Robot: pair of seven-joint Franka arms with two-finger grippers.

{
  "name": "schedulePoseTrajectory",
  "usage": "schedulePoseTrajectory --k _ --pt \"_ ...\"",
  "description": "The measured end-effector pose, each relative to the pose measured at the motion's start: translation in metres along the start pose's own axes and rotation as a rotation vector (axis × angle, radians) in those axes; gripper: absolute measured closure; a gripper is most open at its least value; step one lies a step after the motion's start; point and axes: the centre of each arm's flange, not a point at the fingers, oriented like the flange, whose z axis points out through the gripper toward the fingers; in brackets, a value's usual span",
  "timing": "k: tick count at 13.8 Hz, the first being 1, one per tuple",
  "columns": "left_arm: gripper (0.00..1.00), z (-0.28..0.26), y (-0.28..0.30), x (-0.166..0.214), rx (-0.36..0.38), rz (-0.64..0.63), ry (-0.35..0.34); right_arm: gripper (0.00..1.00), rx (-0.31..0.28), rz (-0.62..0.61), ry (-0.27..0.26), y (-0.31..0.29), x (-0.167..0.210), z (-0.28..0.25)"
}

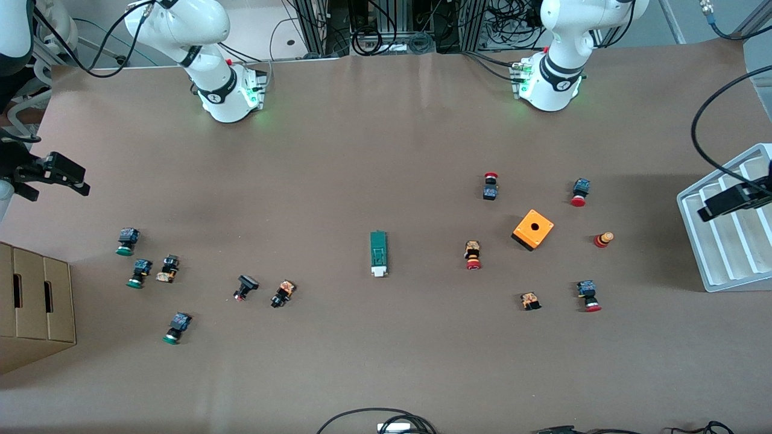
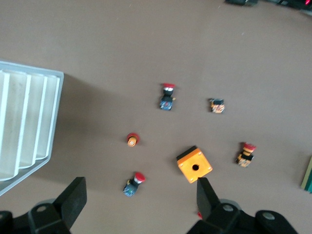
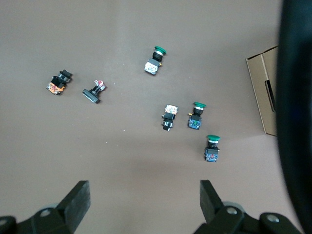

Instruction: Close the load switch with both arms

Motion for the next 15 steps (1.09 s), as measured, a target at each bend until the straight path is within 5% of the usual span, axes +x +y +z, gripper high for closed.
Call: schedulePoseTrajectory --k 5,12,15 --pt "0.00 0.004 0.012 -0.010 0.007 0.033 -0.062 0.00 0.000 0.000 0.000 0.000 0.000 0.000" --pt "0.00 -0.023 0.015 -0.022 -0.009 0.054 -0.015 0.00 -0.003 -0.015 0.011 -0.008 0.002 -0.006" --pt "0.00 -0.026 0.014 -0.017 -0.016 0.158 0.031 0.00 -0.003 -0.016 0.009 -0.008 0.003 -0.005"
